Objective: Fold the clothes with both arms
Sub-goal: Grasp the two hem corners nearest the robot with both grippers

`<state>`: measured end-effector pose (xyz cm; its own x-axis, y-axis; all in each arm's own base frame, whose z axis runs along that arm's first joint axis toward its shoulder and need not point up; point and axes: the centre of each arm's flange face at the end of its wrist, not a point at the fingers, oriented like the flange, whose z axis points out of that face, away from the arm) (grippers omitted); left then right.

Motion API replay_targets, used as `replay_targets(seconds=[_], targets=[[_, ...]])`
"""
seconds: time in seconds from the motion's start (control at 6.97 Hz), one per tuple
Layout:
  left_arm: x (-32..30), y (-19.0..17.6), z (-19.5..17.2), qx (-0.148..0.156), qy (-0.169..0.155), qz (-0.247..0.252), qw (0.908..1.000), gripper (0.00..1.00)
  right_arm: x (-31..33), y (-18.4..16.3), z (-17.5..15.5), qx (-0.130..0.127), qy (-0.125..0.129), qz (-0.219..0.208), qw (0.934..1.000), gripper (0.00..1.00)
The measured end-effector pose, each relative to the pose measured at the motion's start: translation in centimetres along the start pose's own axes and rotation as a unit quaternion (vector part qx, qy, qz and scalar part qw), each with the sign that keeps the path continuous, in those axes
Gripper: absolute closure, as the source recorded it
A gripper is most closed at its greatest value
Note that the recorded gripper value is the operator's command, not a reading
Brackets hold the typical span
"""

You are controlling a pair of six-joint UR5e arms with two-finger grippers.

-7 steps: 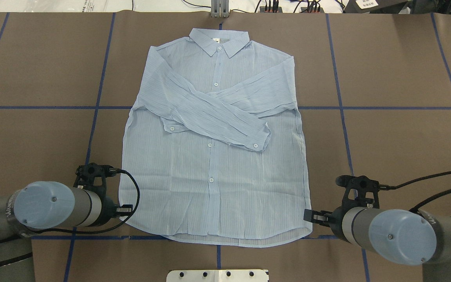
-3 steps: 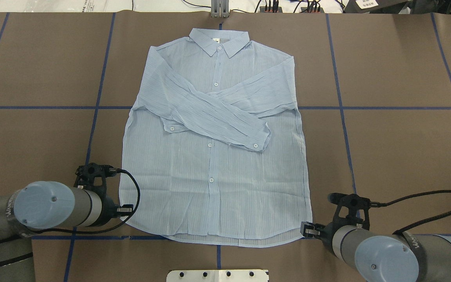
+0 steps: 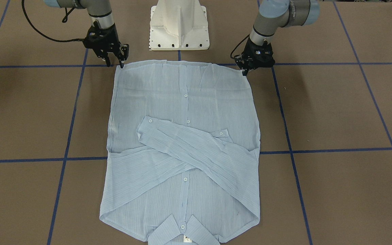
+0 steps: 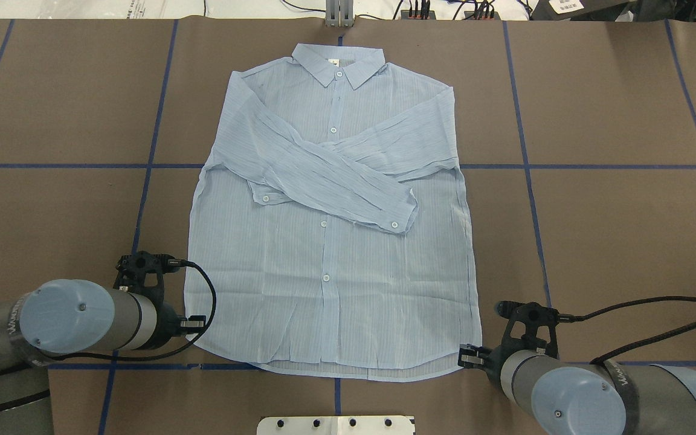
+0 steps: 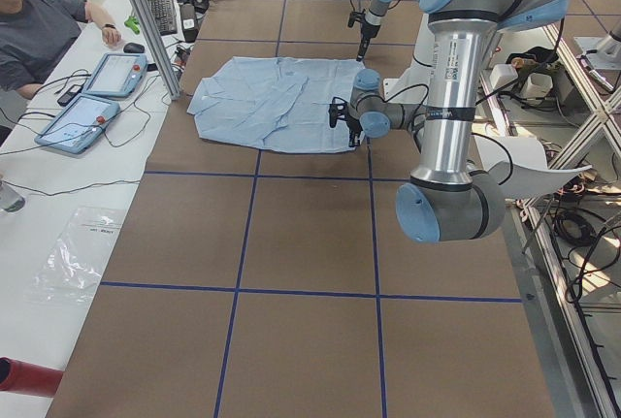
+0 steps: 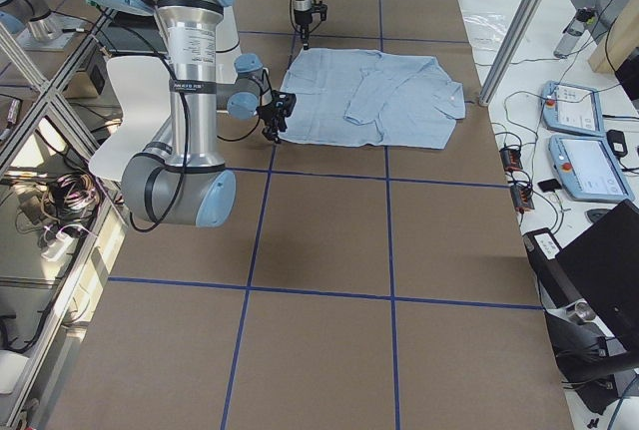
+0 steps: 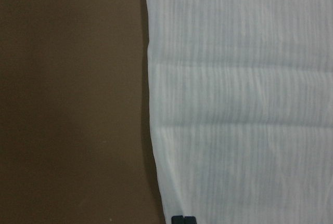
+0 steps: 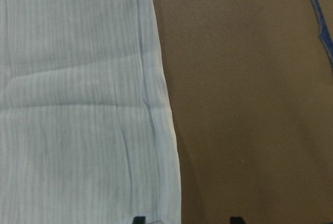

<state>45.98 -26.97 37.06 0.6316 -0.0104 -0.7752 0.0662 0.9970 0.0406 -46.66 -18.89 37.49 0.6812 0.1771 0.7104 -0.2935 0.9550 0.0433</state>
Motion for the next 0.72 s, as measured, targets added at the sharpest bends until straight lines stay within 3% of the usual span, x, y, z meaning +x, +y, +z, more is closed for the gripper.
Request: replay_targets(seconds=[0.43,0.57,0.72], targets=[[0.04,0.01,-0.09,0.0,0.001,0.0,1.0,1.0,-0.31,0.13,0.47,0.002,0.001,-0.001,1.0,0.51],[0.05,0.01,-0.11,0.0,0.001,0.0,1.0,1.0,-0.69,0.16,0.72,0.006,0.0,-0.001,1.0,0.54],[0.06,0.01,-0.12,0.0,0.001,0.0,1.0,1.0,-0.98,0.2,1.05,0.009,0.0,-0.001,1.0,0.64]])
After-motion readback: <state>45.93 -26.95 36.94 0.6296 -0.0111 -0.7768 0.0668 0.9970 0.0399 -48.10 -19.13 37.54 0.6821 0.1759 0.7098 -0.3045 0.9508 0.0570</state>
